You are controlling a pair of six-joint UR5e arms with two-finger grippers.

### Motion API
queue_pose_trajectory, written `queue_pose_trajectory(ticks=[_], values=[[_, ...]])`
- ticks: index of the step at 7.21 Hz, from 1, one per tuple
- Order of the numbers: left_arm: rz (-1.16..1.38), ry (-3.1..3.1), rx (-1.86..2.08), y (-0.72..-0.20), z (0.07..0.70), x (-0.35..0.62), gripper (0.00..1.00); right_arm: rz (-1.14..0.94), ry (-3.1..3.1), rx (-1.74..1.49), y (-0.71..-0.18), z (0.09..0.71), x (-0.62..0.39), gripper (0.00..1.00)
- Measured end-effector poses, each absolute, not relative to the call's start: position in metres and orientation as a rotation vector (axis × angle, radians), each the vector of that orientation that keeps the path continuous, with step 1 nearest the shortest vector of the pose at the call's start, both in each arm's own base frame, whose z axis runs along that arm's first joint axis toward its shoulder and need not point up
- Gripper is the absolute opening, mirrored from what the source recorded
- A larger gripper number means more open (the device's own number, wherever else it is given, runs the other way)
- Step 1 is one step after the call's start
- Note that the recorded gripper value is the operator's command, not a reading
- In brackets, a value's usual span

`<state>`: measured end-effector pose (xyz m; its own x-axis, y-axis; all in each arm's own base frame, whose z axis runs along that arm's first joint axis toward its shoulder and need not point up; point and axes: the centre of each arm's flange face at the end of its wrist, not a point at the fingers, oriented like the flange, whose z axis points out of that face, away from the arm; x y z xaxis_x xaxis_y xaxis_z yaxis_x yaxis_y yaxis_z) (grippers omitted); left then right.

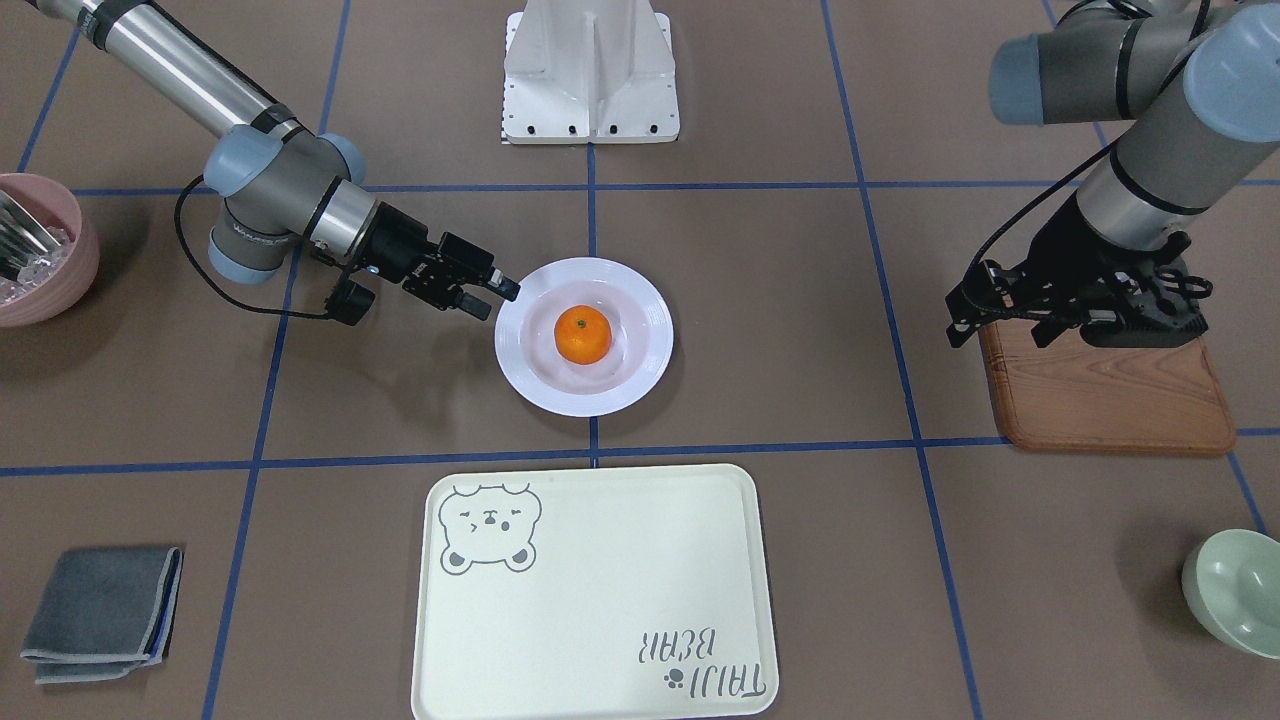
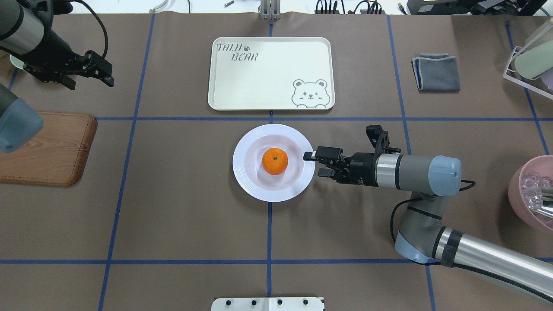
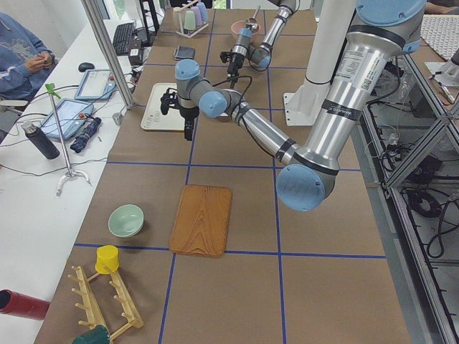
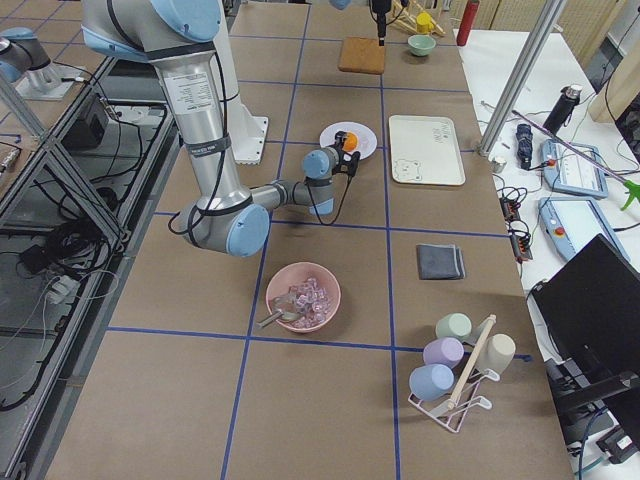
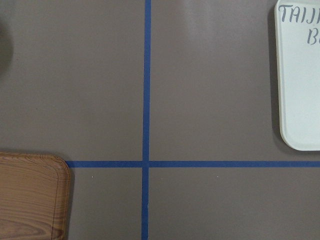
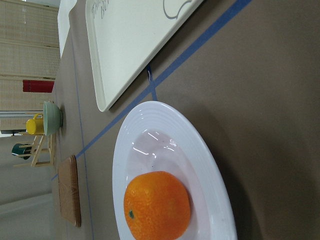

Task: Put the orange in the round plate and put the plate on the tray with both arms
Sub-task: 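Grasp the rim of the white plate nearest the right gripper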

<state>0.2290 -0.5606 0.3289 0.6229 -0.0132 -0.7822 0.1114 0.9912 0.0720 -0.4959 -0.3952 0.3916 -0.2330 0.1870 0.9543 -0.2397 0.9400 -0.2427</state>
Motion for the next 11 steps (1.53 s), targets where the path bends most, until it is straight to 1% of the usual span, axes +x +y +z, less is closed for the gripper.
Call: queue_pose_trajectory(ticks=[2, 4, 6, 7, 9, 10, 11], values=[[-0.076, 0.896, 0.118, -0.562, 0.329, 0.227, 0.98, 0.403, -1.76, 0.04, -0.394, 0.391, -0.503, 0.97], [-0.077, 0.896, 0.119, -0.562, 0.329, 0.226, 0.98, 0.411, -1.763, 0.042, -0.393, 0.387, -0.511, 0.95], [-0.078, 0.897, 0.121, -0.562, 0.328, 0.225, 0.98, 0.419, -1.764, 0.042, -0.393, 0.384, -0.517, 0.92], [-0.078, 0.898, 0.123, -0.562, 0.327, 0.224, 0.98, 0.423, -1.766, 0.038, -0.393, 0.383, -0.52, 0.89], [-0.082, 0.899, 0.126, -0.563, 0.326, 0.222, 0.98, 0.428, -1.768, 0.03, -0.39, 0.382, -0.523, 0.7], [-0.082, 0.899, 0.128, -0.563, 0.325, 0.221, 0.98, 0.431, -1.768, 0.028, -0.39, 0.382, -0.523, 0.66], [-0.083, 0.9, 0.129, -0.563, 0.325, 0.22, 0.98, 0.435, -1.768, 0.023, -0.389, 0.382, -0.524, 0.58]])
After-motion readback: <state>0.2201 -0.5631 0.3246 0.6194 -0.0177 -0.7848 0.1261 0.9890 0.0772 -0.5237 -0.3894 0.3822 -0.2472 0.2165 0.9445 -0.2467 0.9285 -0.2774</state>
